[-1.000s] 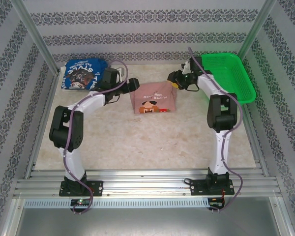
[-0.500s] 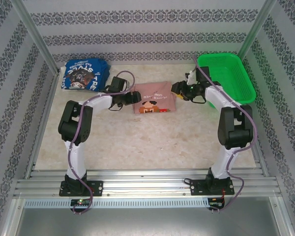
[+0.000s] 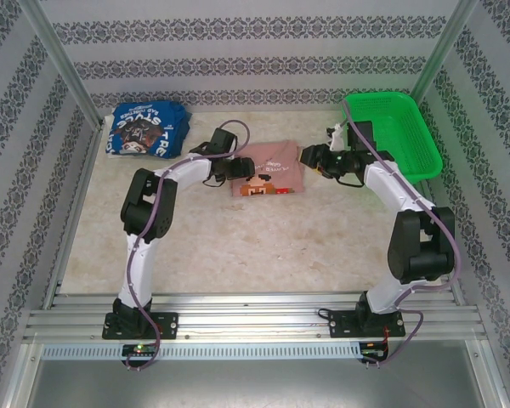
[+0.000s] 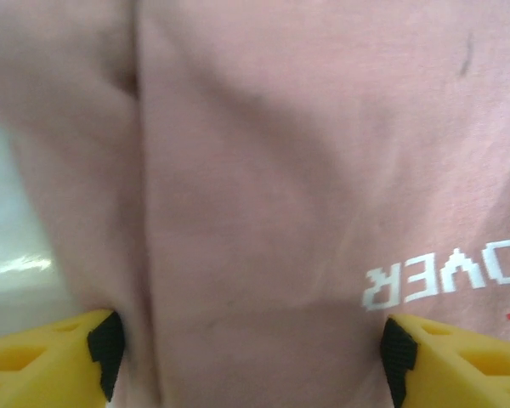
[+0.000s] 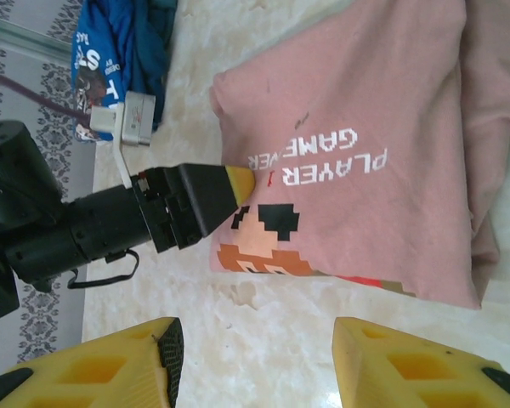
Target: Fold and stack the t-shirts
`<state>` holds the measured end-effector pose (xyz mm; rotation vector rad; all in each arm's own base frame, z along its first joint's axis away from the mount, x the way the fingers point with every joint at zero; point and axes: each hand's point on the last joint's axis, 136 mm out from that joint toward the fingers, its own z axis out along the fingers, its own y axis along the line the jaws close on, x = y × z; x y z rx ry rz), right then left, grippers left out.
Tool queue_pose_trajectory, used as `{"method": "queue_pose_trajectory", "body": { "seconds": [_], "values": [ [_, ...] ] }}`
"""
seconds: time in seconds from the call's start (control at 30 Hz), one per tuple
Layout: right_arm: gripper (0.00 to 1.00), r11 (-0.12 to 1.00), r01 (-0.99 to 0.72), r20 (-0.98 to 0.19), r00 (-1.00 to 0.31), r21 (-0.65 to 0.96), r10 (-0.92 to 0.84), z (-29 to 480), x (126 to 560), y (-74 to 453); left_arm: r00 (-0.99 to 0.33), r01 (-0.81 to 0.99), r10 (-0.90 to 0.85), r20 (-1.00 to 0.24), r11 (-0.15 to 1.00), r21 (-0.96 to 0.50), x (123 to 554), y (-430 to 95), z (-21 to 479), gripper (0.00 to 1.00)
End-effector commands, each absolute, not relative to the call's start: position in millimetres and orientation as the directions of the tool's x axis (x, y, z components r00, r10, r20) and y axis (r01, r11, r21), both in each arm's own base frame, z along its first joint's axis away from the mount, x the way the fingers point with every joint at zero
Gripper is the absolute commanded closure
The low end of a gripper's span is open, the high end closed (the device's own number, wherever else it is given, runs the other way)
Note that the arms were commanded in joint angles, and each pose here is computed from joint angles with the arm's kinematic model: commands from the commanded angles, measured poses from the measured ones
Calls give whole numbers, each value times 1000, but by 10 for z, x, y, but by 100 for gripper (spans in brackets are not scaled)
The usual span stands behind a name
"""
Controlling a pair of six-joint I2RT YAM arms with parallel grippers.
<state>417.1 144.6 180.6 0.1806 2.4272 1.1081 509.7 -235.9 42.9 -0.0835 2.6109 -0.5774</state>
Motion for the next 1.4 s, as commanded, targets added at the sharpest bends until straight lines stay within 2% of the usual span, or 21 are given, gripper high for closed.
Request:
{"method": "queue_pose_trajectory", "body": {
  "seconds": [0.0, 0.2, 0.4, 0.57, 1.0, 1.37],
  "values": [
    [49, 666, -100, -379, -879, 739, 289, 1821, 4105, 1477, -913, 39, -111, -393, 934, -354, 5020, -2358, 292, 25],
    [49, 665, -95, -374, -881, 741, 290, 1780, 4015, 1470, -910, 54, -83, -407, 947, -315, 5073, -2328, 302, 56],
    [49, 663, -94, -373, -880, 743, 294, 1768, 3961, 1470, -904, 87, -35, -426, 961, -263, 5183, -2314, 353, 78],
    [49, 667, -94, -378, -878, 739, 294, 1768, 3926, 1455, -868, 118, -6, -496, 969, -217, 5368, -2281, 621, 99],
    [49, 682, -70, -361, -885, 728, 295, 1631, 3876, 1379, -746, 197, 55, -664, 970, -141, 5906, -1975, 1473, 100],
    [49, 695, -46, -344, -891, 718, 297, 1533, 3936, 1344, -698, 175, 121, -705, 984, -5, 6262, -1211, 1803, 100]
  ]
}}
